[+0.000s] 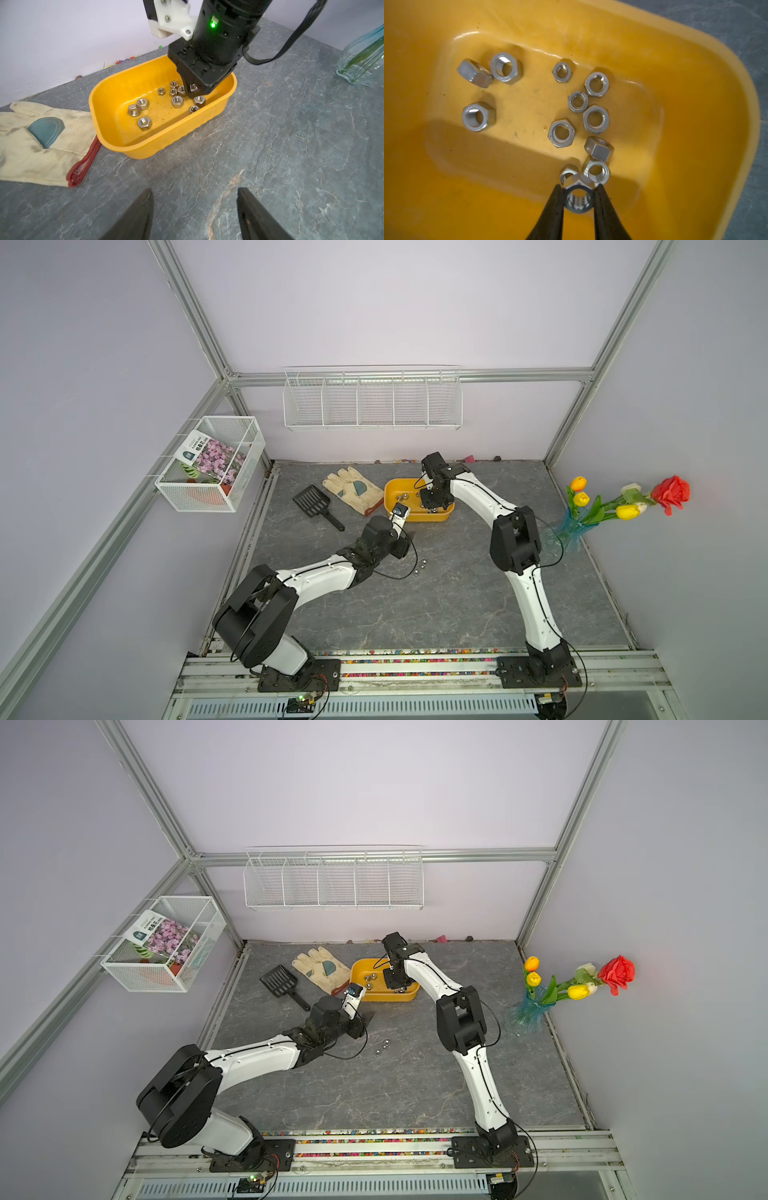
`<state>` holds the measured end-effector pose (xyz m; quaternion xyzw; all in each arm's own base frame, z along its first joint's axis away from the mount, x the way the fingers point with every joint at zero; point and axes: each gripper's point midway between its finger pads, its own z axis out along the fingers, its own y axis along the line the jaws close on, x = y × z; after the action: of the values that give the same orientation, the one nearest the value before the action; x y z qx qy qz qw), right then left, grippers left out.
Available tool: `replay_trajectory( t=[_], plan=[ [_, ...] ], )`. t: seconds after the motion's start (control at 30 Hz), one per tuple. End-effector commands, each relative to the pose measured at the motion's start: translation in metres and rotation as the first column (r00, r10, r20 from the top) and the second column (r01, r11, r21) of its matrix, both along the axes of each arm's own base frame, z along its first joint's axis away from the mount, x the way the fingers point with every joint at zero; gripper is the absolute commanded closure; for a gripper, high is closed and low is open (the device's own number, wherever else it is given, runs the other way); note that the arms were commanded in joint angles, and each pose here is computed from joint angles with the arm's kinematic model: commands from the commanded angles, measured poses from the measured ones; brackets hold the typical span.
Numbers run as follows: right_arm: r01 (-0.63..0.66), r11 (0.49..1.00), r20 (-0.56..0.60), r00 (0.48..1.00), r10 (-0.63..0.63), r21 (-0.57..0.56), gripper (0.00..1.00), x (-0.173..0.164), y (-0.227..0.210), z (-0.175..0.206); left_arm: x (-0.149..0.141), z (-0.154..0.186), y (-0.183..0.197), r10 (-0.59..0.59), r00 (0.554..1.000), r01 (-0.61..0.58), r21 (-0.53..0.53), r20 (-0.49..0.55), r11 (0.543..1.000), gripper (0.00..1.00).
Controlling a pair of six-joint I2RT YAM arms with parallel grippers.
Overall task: Put the nuts on the desktop into the storage box
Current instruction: Place the nut in the storage box.
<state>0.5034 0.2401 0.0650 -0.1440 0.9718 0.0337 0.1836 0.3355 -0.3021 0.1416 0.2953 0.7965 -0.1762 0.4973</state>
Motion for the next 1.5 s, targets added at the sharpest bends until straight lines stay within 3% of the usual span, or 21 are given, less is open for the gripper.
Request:
replay_trajectory(
  t=[0.0,0.67,0.87,1.13,1.47],
  plan=[
    [-0.012,1.000,0.011,1.000,0.012,0.022,0.79,0.005,0.003,0.007,0.009,0.011,-0.009,-0.025,0.999,0.026,-0.015,0.045,1.000,0.34],
    [0.010,1.000,-0.054,0.998,-0.009,0.019,0.77,0.014,-0.006,-0.036,0.019,-0.003,-0.017,-0.032,0.999,0.032,-0.009,0.034,0.999,0.34],
    [0.009,1.000,-0.056,0.998,-0.008,0.018,0.62,0.014,-0.006,-0.037,0.019,-0.003,-0.017,-0.034,0.999,0.034,-0.006,0.032,0.999,0.34],
    [-0.011,0.999,-0.022,1.000,0.012,0.052,0.57,0.015,-0.001,-0.013,0.015,0.008,-0.013,-0.036,0.998,0.037,-0.008,0.047,0.999,0.34],
    [-0.043,0.994,0.077,0.996,0.035,0.097,0.57,0.011,0.004,0.058,0.007,0.030,-0.003,-0.034,0.997,0.034,-0.009,0.073,0.999,0.34]
  ],
)
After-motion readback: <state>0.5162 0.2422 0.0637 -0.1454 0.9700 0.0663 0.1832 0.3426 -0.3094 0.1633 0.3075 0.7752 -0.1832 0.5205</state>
